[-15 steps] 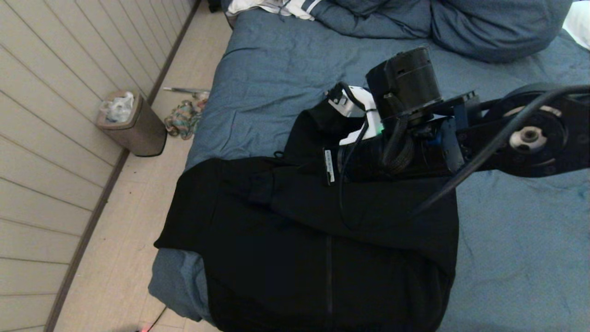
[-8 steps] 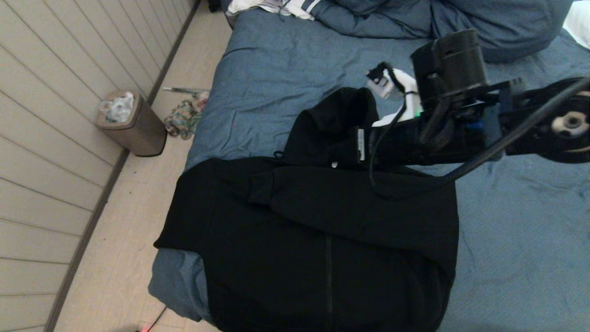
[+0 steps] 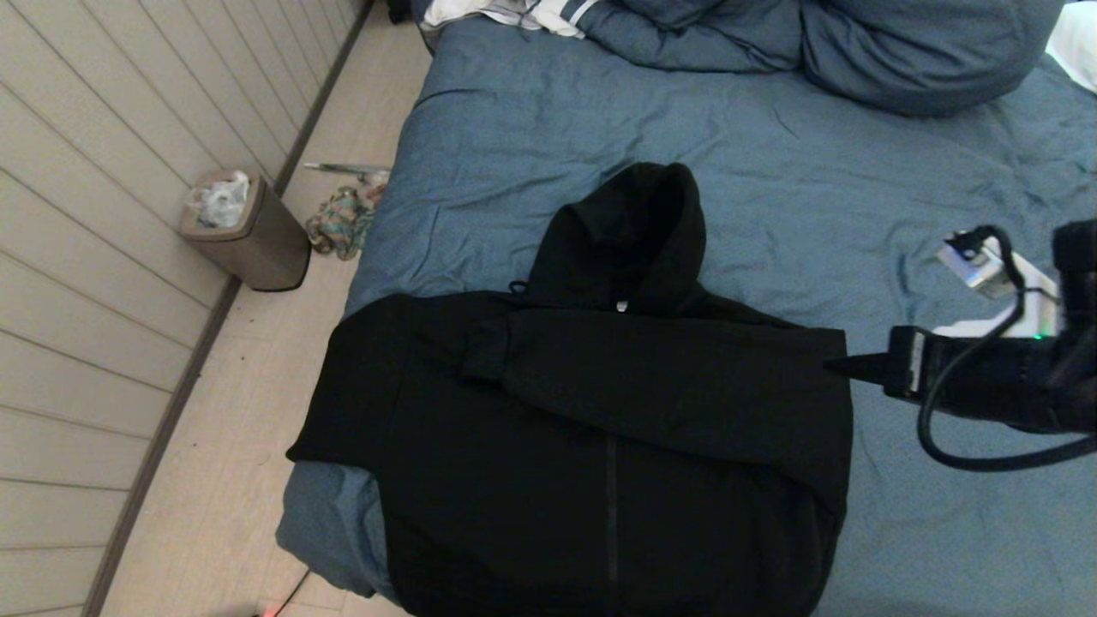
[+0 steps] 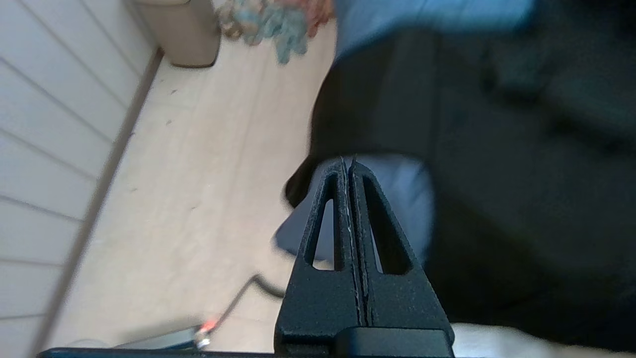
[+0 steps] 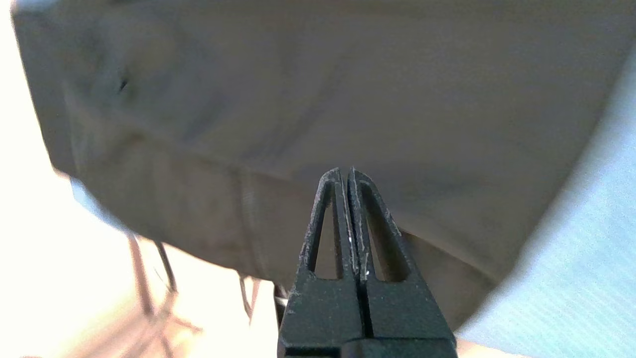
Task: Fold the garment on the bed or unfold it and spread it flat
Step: Fold the black sweatshirt
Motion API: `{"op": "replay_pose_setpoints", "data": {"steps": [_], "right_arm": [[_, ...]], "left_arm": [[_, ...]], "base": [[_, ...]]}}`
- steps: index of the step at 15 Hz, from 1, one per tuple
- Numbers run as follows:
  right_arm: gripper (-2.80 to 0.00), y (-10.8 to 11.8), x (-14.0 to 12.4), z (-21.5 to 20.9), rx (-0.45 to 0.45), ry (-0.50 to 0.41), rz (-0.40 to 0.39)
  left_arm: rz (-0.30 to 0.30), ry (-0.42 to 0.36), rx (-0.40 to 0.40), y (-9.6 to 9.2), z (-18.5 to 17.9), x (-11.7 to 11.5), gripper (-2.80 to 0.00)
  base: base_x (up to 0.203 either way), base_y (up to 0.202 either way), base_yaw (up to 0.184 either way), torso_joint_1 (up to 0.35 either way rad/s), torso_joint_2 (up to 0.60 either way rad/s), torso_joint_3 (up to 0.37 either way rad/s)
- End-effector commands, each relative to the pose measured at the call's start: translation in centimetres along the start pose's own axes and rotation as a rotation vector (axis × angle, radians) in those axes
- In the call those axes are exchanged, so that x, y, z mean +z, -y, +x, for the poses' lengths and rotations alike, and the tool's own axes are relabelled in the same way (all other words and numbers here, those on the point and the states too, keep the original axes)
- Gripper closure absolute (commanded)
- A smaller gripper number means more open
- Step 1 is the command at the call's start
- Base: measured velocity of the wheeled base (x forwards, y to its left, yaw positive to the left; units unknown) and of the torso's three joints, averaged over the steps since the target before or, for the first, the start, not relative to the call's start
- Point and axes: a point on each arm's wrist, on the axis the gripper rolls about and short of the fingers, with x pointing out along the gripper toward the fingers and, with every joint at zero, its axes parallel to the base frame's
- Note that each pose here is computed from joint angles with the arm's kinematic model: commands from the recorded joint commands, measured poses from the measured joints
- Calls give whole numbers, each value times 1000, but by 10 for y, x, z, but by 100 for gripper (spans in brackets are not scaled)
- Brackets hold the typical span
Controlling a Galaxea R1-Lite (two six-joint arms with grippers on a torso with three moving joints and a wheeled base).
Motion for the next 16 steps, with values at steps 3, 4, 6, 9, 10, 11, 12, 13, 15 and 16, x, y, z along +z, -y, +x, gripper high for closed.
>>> {"op": "replay_pose_setpoints", "data": {"steps": [3,4,6,9,10,11,12,13,15,16], "right_arm": [[0,38,-24,-27,103,21,101],[0,43,-25,-31,90,35,112],[0,50,-25,-37,99,52,128],[0,57,-33,-29,131,2,157],[0,59,-38,-24,134,-26,171],[0,61,-39,-21,133,-40,179],[0,61,-39,-20,133,-40,179],[0,60,-35,-22,133,-26,168],[0,59,-24,-25,124,13,153],[0,59,-17,-28,103,37,155]], "left_arm": [[-150,-177,-11,4,43,69,0],[-194,-266,-24,6,68,78,0],[-292,-425,-58,9,129,90,0],[-430,-601,-59,9,229,85,0],[-465,-645,-48,7,264,78,0],[-492,-669,-41,3,295,72,0],[-517,-678,-39,-1,328,68,0],[-537,-668,-40,-6,357,70,0],[-582,-703,-32,-26,393,60,0],[-604,-716,-35,-41,405,54,0]], "base": [[0,0,0,0,0,0],[0,0,0,0,0,0],[0,0,0,0,0,0],[0,0,0,0,0,0],[0,0,0,0,0,0],[0,0,0,0,0,0],[0,0,0,0,0,0],[0,0,0,0,0,0],[0,0,0,0,0,0],[0,0,0,0,0,0]]}}
